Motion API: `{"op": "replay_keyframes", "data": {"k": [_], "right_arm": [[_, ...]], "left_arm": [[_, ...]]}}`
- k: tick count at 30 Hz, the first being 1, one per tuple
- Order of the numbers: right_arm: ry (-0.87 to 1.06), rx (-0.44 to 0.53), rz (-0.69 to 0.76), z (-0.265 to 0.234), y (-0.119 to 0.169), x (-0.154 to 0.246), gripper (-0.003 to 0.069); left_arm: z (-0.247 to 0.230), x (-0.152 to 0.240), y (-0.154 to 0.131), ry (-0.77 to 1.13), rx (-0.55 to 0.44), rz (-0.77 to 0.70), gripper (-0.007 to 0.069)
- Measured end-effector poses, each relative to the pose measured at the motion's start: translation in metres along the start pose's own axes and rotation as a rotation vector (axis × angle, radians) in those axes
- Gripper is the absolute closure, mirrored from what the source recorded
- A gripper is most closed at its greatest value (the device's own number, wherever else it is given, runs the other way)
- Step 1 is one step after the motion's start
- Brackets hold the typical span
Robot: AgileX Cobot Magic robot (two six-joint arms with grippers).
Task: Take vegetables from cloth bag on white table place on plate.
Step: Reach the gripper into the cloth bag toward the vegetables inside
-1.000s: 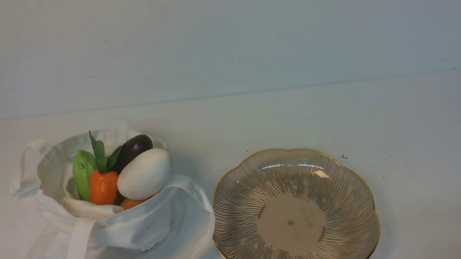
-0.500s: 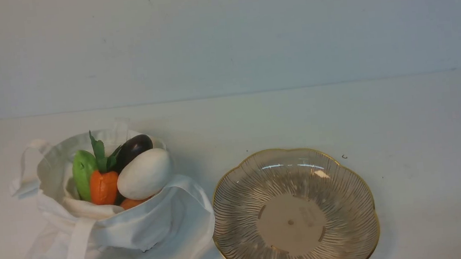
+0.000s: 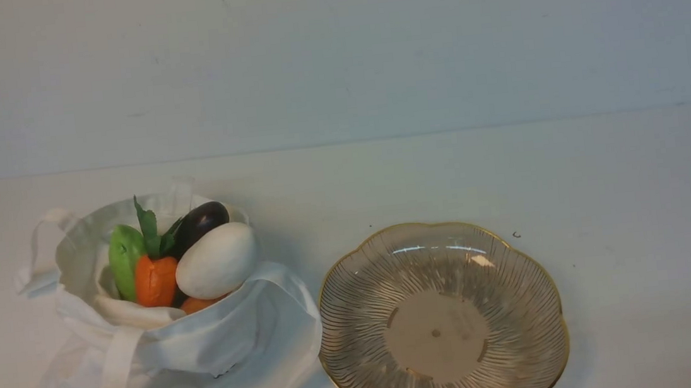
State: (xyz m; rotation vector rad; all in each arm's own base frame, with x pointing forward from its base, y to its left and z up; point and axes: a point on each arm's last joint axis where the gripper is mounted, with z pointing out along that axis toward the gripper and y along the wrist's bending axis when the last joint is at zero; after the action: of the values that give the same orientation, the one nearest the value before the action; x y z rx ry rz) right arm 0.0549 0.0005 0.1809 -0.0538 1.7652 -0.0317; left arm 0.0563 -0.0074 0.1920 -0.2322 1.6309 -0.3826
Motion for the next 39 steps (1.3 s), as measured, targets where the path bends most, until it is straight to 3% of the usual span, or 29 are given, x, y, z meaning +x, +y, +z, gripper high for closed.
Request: {"op": "replay_keyframes", "data": {"k": [5, 8, 13, 16, 19, 21, 25, 28, 30, 33, 35, 39], "right_arm": [[0.000, 0.000, 0.000, 0.000, 0.000, 0.000, 0.0674], [0.000, 0.000, 0.000, 0.000, 0.000, 0.000, 0.0674], [0.000, 0.000, 0.000, 0.000, 0.000, 0.000, 0.0674], [0.000, 0.000, 0.000, 0.000, 0.000, 0.000, 0.0674], [0.000, 0.000, 0.000, 0.000, 0.000, 0.000, 0.0674], [0.000, 0.000, 0.000, 0.000, 0.000, 0.000, 0.0674], [0.000, 0.000, 0.000, 0.000, 0.000, 0.000, 0.0674], [0.000, 0.000, 0.000, 0.000, 0.000, 0.000, 0.0674], [0.000, 0.000, 0.000, 0.000, 0.000, 0.000, 0.0674], [0.000, 0.000, 0.000, 0.000, 0.000, 0.000, 0.0674], [0.000, 0.000, 0.000, 0.000, 0.000, 0.000, 0.0674], [0.000, 0.000, 0.000, 0.000, 0.000, 0.000, 0.0674]], "left_arm": [[-0.001, -0.013, -0.001, -0.142, 0.024, -0.120, 0.0630], [-0.005, -0.031, -0.001, -0.346, 0.036, -0.145, 0.0630], [-0.022, -0.072, -0.014, -0.578, 0.089, -0.119, 0.0630], [-0.032, -0.110, -0.036, -0.578, 0.132, -0.036, 0.0630], [-0.026, -0.130, -0.049, -0.447, 0.119, 0.028, 0.0630], [-0.011, -0.149, -0.061, -0.221, 0.073, 0.099, 0.0630], [0.029, -0.153, -0.065, 0.260, -0.038, 0.222, 0.0630], [0.063, -0.150, -0.064, 0.555, -0.064, 0.345, 0.0630], [0.092, -0.151, -0.065, 0.711, -0.015, 0.466, 0.0630], [0.121, -0.150, -0.070, 0.790, 0.091, 0.567, 0.0630], [0.141, -0.147, -0.077, 0.813, 0.215, 0.606, 0.0630], [0.159, -0.142, -0.086, 0.799, 0.373, 0.640, 0.0629]]}}
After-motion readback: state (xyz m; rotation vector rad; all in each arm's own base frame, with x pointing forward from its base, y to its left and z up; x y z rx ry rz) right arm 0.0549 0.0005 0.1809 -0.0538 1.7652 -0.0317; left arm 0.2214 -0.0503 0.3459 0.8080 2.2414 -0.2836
